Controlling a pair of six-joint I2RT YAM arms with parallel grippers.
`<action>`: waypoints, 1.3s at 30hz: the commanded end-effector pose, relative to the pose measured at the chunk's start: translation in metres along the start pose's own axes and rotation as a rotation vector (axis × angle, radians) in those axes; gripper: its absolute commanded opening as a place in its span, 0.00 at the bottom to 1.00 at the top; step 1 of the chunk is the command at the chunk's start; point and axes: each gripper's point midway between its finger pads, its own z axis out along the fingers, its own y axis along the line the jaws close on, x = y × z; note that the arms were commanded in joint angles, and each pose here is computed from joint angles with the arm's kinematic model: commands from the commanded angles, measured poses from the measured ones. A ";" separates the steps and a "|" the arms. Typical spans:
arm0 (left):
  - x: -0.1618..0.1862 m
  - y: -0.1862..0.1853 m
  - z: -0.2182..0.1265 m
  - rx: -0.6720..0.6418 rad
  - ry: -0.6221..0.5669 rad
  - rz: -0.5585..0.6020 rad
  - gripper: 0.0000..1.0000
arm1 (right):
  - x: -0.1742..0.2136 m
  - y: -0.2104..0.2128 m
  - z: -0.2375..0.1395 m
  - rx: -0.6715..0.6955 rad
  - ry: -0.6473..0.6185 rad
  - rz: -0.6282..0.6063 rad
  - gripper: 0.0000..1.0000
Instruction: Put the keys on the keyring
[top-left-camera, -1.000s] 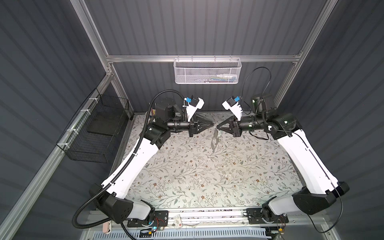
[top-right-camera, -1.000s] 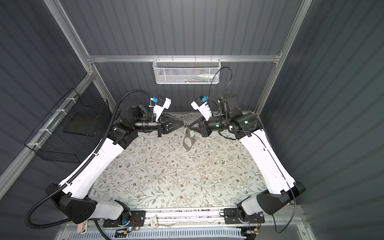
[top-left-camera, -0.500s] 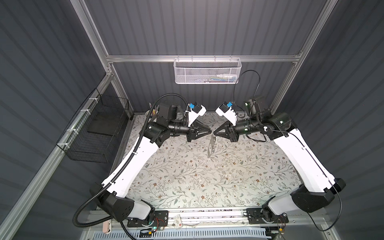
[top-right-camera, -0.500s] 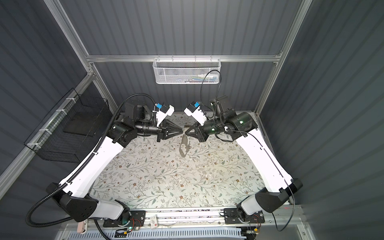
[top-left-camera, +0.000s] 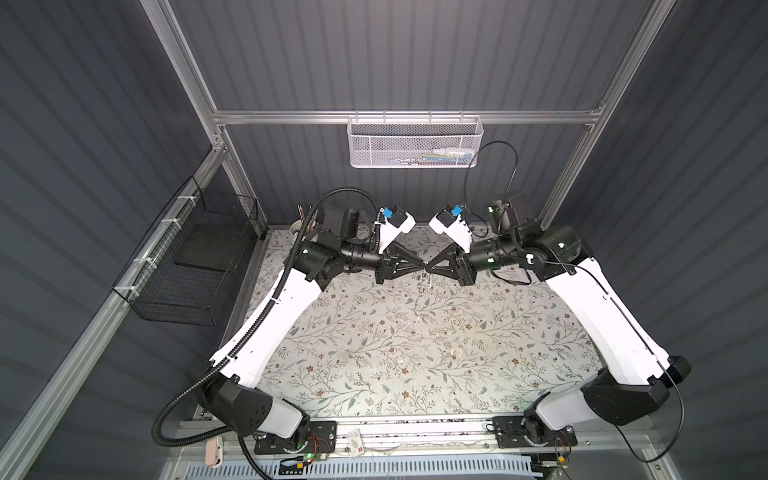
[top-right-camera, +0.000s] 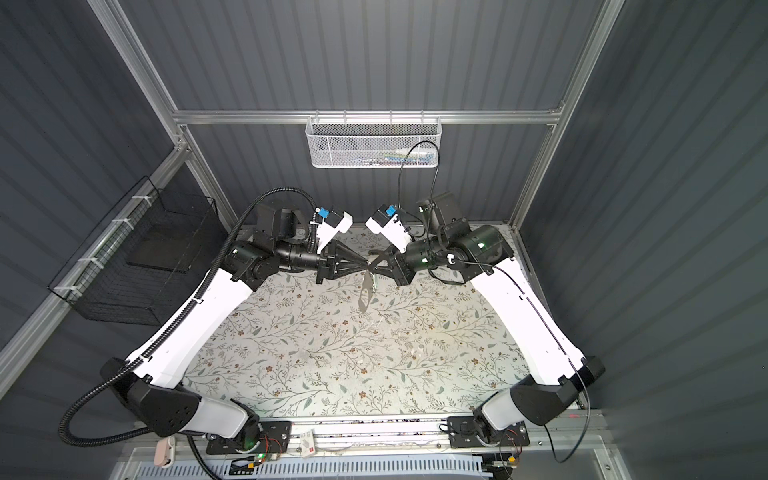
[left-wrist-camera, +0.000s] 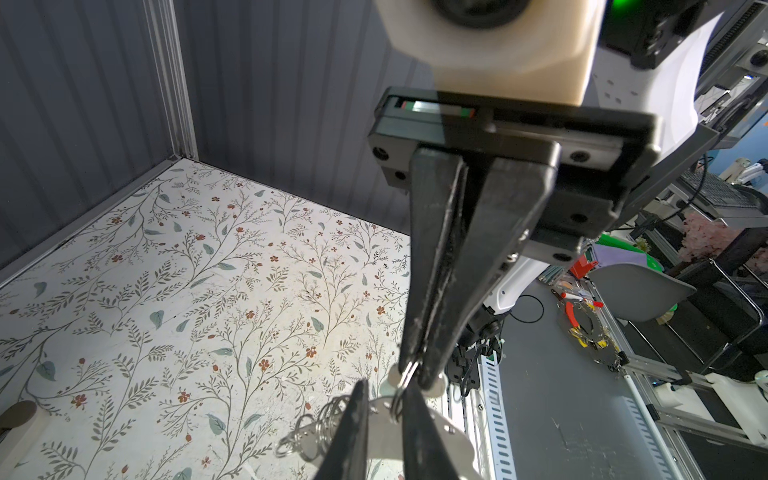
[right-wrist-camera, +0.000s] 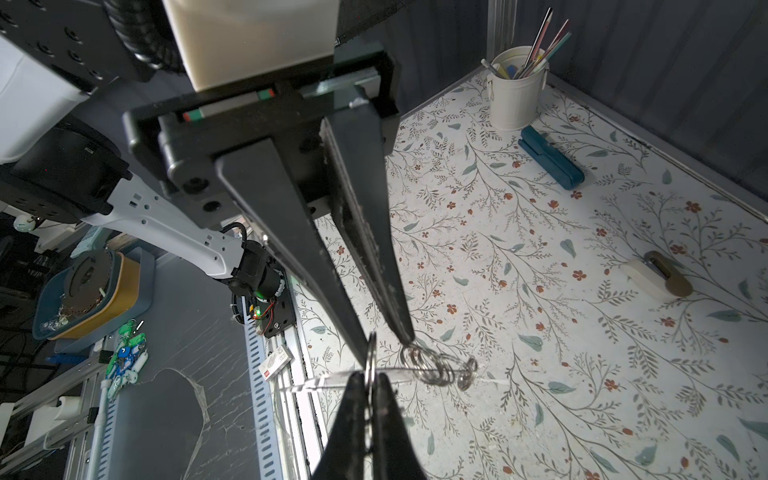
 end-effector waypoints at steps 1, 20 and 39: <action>-0.007 -0.010 -0.003 0.053 -0.013 0.020 0.16 | -0.005 0.005 -0.001 -0.012 -0.007 -0.019 0.06; -0.005 -0.019 0.000 0.120 -0.022 0.009 0.00 | -0.003 0.006 0.000 -0.023 -0.003 -0.013 0.06; -0.062 -0.006 -0.024 -0.102 -0.399 0.179 0.00 | -0.040 -0.015 -0.058 -0.006 -0.452 0.170 0.43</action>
